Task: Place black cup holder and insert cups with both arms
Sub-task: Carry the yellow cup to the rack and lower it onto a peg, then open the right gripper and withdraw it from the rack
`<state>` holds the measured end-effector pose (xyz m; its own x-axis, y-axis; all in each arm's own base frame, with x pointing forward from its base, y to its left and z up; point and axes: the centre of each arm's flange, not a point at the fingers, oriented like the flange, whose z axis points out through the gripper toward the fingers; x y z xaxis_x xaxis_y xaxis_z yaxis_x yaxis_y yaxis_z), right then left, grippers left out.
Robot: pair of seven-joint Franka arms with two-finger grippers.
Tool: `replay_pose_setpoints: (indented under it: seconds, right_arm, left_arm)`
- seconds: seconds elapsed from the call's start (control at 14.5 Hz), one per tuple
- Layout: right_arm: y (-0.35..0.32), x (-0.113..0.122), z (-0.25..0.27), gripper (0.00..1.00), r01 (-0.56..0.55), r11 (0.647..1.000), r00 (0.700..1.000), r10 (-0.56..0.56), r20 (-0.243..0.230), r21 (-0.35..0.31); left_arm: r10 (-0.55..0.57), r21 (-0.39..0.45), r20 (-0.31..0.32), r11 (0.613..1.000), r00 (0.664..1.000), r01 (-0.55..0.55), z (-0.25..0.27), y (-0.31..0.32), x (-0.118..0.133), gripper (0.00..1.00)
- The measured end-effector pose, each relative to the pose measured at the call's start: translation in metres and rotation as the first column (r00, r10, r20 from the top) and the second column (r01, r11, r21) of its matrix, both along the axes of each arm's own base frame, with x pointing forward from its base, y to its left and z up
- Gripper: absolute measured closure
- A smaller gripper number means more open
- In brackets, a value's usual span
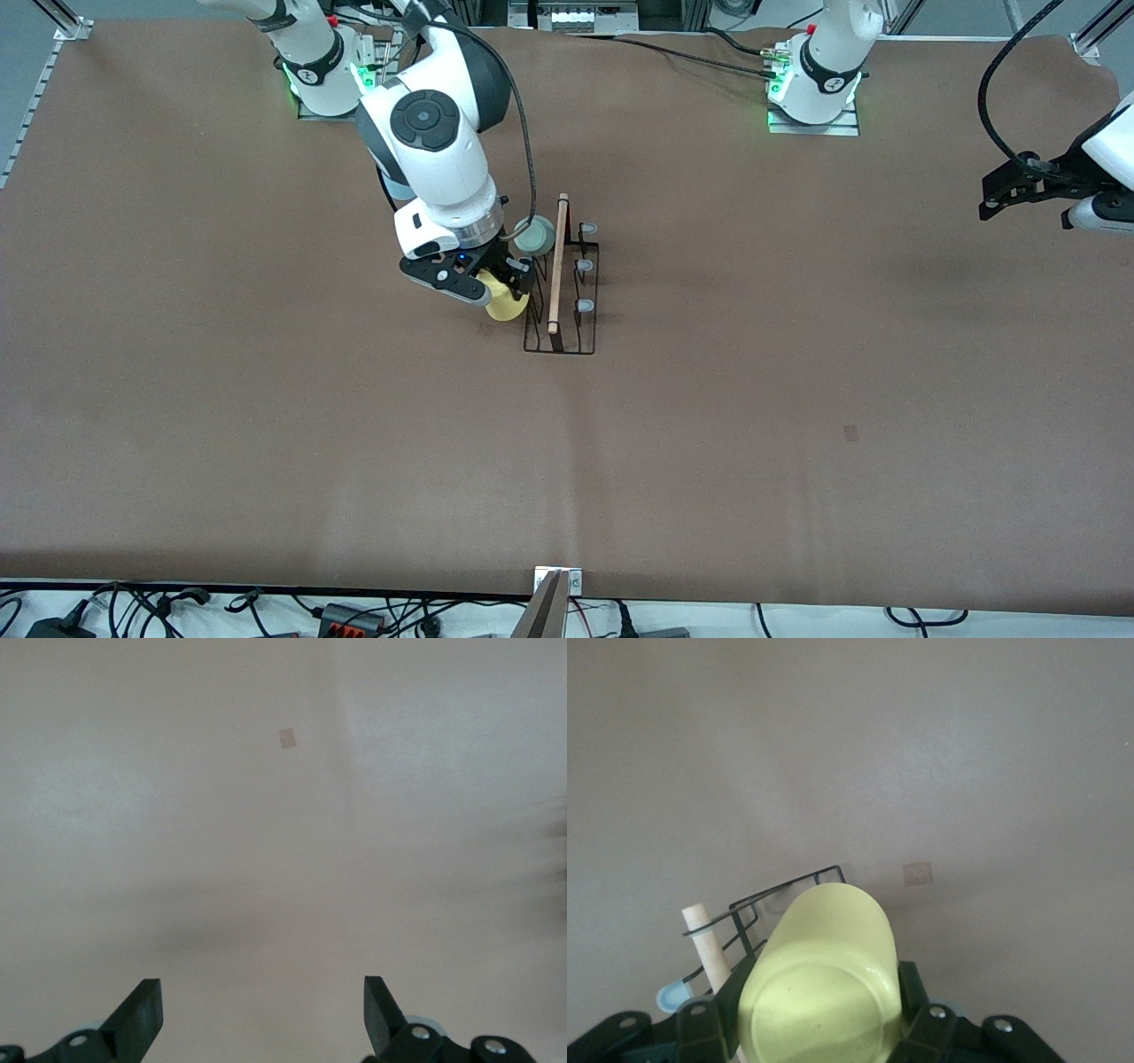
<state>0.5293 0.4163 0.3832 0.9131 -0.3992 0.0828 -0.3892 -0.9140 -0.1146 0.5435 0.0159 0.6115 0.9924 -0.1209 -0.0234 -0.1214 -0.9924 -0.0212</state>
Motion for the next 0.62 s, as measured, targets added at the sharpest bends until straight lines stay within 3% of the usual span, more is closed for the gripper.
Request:
replay_pose_setpoints:
  seconds: [0.62]
  right_arm:
    - [0.013,0.003,-0.030,0.31,-0.004,1.000,1.000,0.003,0.015,0.010]
  left_arm:
    - [0.000,0.000,0.000,1.000,1.000,0.000,0.000,0.000,0.000,0.00]
